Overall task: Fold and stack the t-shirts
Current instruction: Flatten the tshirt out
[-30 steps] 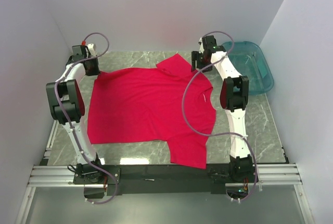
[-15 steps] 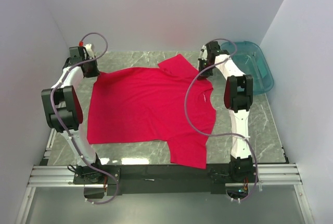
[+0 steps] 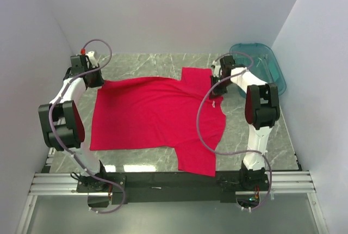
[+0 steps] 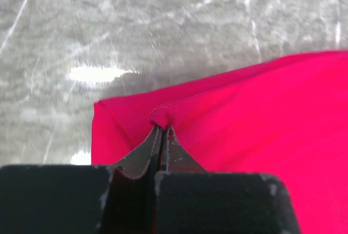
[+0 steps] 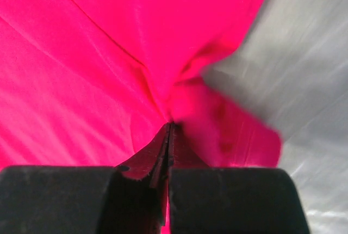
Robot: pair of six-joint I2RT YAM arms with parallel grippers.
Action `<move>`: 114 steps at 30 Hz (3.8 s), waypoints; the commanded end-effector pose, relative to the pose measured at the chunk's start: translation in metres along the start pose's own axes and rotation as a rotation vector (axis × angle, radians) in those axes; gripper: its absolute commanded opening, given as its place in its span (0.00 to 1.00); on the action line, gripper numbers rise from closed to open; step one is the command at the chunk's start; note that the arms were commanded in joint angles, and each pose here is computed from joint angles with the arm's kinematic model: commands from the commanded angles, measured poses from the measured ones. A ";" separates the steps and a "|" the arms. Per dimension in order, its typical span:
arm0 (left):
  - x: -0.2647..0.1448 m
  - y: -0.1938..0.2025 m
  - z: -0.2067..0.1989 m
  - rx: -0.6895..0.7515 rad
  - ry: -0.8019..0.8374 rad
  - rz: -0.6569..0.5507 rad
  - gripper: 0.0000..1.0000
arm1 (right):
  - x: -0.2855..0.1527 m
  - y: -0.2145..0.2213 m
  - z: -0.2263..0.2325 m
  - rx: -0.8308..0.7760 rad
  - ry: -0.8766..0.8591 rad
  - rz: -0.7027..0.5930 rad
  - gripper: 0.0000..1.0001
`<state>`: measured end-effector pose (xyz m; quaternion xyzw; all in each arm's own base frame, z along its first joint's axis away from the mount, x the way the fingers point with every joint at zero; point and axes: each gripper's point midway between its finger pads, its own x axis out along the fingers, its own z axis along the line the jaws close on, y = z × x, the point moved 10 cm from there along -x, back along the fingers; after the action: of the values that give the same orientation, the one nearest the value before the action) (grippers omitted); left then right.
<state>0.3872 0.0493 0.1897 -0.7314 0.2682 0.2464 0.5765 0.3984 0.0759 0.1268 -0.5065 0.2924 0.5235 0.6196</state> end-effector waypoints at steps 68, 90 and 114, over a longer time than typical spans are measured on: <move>-0.043 0.002 -0.015 0.008 0.048 -0.112 0.00 | 0.043 -0.115 -0.048 0.069 0.100 -0.162 0.00; -0.184 -0.080 -0.059 0.064 0.122 -0.733 0.00 | -0.320 -0.088 0.079 -0.495 0.046 -0.943 0.00; -0.513 -0.027 -0.123 -0.092 0.303 -1.725 0.01 | -0.616 0.197 0.201 -0.772 0.076 -1.897 0.00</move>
<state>0.0392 -0.0123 0.5745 -0.7202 -0.3002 -0.3676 0.5060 -0.0272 0.0333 0.6779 -0.7174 -0.4133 -0.1758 0.5326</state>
